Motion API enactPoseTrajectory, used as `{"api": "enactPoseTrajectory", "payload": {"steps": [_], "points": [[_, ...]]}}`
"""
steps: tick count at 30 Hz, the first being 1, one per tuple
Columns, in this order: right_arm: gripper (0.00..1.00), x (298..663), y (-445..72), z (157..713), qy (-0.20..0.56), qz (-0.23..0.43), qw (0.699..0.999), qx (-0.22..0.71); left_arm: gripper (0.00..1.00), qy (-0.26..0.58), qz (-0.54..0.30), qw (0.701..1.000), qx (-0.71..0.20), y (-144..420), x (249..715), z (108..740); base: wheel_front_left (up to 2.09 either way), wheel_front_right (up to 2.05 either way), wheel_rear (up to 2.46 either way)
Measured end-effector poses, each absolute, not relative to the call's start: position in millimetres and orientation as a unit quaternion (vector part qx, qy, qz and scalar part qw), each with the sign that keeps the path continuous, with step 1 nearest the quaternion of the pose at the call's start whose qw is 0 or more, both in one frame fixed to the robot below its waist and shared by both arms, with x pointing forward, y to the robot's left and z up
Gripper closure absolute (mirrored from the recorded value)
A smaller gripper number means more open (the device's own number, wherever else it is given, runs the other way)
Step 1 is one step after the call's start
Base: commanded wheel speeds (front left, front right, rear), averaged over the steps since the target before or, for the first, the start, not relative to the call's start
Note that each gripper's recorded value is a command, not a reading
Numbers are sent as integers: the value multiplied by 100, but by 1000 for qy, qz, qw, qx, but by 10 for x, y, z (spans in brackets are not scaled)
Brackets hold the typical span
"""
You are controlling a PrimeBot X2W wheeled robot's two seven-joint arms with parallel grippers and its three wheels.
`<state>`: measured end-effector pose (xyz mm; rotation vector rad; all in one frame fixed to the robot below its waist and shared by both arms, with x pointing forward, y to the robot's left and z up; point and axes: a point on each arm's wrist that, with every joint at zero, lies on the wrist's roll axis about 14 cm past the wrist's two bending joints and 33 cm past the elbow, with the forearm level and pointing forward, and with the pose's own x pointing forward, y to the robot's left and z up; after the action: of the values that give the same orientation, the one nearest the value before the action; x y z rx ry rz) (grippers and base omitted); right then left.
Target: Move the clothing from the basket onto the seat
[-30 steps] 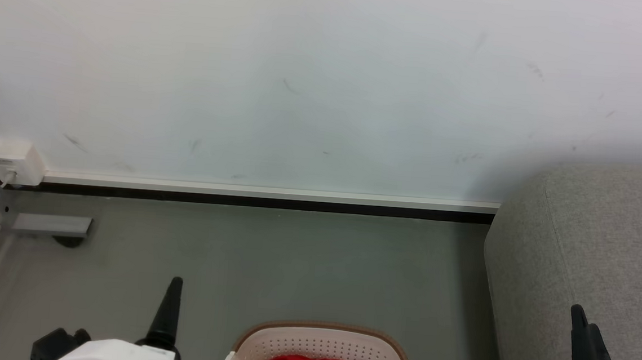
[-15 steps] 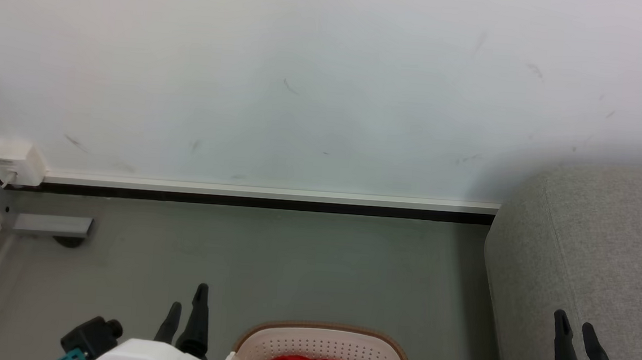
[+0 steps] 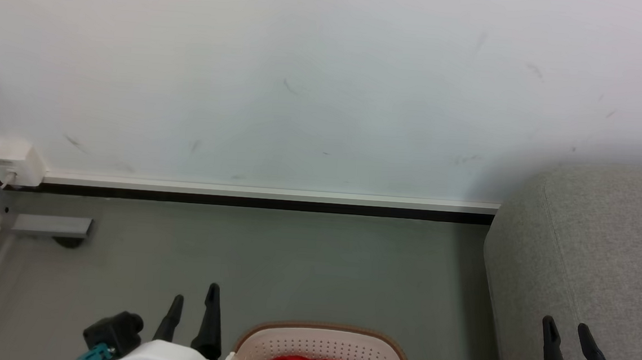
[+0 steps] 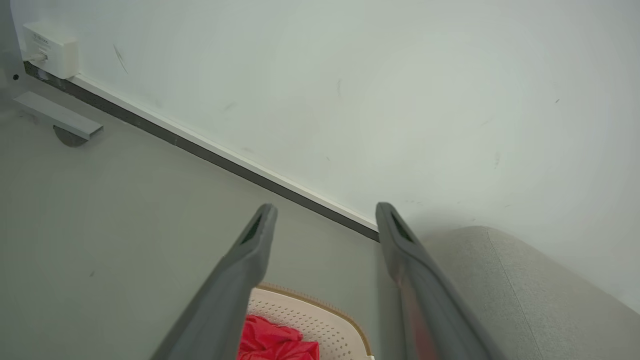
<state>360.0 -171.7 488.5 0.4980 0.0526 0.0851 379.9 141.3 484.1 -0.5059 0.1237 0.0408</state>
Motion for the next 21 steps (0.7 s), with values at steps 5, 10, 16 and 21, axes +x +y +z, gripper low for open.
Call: {"api": "enactPoseTrajectory", "payload": {"steps": [5, 10, 16, 21], "points": [[0, 3587, -1729, 4888, 23, 44, 975, 218, 0, 52, 16, 975, -214, 1421, 3802, 4868, 0, 0, 0], [0, 3565, -1736, 4884, 19, 45, 980, 194, 0, 41, 18, 983, -180, 1454, 3802, 4894, 0, 0, 0], [0, 3545, -1750, 4883, 16, 47, 985, 166, 0, 33, 19, 989, -143, 1483, 3793, 4908, 0, 0, 0], [0, 3539, -1761, 4905, 8, 47, 987, 151, 0, 25, 20, 993, -112, 1514, 3776, 4915, 0, 0, 0]]}}
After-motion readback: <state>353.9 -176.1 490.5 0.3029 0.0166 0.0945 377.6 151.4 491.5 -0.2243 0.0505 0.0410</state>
